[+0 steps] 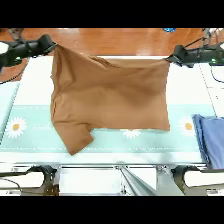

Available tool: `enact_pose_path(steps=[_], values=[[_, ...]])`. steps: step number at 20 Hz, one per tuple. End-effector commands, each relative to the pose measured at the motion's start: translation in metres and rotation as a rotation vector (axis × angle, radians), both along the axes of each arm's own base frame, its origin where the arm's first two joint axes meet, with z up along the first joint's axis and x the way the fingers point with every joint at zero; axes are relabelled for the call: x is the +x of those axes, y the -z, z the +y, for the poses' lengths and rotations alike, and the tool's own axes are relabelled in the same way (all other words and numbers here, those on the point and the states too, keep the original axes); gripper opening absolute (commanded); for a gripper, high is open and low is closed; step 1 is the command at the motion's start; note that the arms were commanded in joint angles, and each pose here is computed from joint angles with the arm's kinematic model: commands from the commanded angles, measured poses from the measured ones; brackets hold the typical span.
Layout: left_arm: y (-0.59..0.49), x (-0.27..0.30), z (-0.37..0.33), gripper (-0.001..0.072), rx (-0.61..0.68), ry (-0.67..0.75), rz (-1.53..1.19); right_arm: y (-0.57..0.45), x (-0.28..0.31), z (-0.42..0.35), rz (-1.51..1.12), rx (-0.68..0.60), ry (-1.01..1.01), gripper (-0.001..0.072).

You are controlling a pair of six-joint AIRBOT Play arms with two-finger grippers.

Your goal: Fold the shirts.

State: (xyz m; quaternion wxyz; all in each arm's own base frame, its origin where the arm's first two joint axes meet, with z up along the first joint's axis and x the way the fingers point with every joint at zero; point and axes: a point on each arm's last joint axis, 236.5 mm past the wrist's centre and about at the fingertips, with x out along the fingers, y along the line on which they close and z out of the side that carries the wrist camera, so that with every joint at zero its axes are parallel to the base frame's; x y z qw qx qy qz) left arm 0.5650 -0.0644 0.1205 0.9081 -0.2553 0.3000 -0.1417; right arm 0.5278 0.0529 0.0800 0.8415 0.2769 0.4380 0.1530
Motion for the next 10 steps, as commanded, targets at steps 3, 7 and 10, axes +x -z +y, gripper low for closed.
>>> enact_pose_path(steps=[3,7,10], values=[[0.038,0.0,0.004,0.0511,-0.069,0.078,0.199,0.015,0.023,-0.025,0.094,0.103,0.073,0.0414],[0.09,-0.104,0.09,0.051,-0.066,0.077,0.67,0.029,-0.06,-0.103,0.343,-0.049,0.053,0.0408],[0.133,-0.205,0.105,0.051,-0.119,0.14,0.931,0.069,-0.137,-0.142,0.527,-0.225,0.081,0.0408]])
